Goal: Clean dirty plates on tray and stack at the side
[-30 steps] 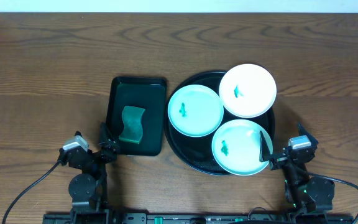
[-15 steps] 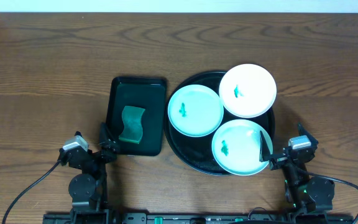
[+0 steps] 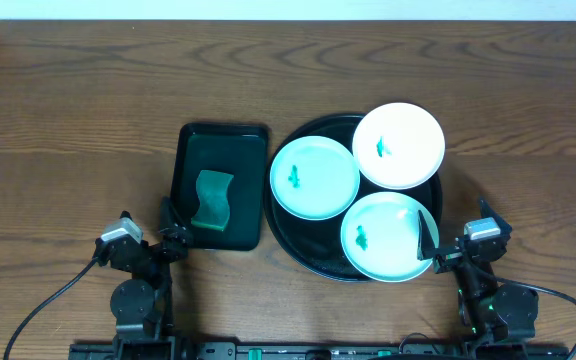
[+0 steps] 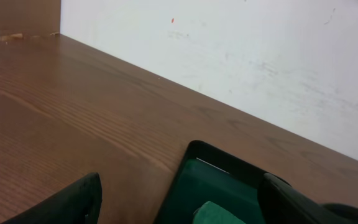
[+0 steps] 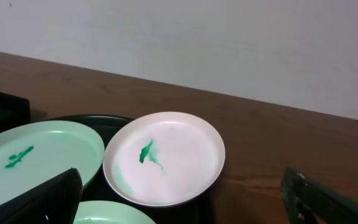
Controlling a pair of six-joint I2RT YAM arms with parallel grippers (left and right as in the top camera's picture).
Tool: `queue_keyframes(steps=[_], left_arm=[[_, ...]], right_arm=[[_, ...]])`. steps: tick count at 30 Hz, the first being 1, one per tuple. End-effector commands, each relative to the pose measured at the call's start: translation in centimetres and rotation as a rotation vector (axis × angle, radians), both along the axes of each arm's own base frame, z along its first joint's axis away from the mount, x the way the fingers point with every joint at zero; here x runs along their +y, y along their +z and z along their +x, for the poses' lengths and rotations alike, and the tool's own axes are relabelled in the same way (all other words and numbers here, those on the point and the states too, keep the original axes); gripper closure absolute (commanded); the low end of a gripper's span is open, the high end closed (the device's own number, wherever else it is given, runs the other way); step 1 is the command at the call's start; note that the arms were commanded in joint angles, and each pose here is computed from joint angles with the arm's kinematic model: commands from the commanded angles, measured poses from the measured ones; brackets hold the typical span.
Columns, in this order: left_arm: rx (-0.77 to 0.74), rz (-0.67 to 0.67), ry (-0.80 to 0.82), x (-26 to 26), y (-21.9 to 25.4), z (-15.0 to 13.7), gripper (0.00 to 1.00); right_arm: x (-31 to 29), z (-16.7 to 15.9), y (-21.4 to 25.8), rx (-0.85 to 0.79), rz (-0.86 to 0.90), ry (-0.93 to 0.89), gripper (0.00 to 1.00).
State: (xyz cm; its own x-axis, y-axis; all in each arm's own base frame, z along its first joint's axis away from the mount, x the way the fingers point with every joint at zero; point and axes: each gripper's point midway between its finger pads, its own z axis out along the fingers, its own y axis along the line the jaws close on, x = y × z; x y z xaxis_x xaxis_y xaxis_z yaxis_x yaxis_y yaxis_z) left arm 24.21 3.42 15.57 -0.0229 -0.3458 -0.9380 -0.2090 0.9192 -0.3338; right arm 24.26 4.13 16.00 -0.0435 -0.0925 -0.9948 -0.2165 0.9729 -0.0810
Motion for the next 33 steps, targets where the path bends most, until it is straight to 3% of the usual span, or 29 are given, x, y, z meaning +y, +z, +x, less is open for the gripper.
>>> queue_keyframes(steps=[1, 17, 26, 33], left_arm=[[0.055, 0.009, 0.007, 0.1, -1.7, -0.1, 0.2], [0.038, -0.047, -0.083, -1.5, -1.2, 0.1, 0.2], [-0.07, -0.044, -0.152, -2.7, 5.1, -0.7, 0.2], [-0.042, -0.048, -0.165, -2.9, 10.1, -1.8, 0.2]], right_arm=[[0.0, 0.0, -0.1, 0.004, 0.01, -0.003, 0.01], [0.0, 0.0, 0.0, 0.009, 0.045, -0.005, 0.01], [0.6, -0.7, 2.6, -0.008, 0.107, 0.028, 0.01], [-0.4, -2.3, 7.3, 0.024, 0.115, -0.025, 0.01]])
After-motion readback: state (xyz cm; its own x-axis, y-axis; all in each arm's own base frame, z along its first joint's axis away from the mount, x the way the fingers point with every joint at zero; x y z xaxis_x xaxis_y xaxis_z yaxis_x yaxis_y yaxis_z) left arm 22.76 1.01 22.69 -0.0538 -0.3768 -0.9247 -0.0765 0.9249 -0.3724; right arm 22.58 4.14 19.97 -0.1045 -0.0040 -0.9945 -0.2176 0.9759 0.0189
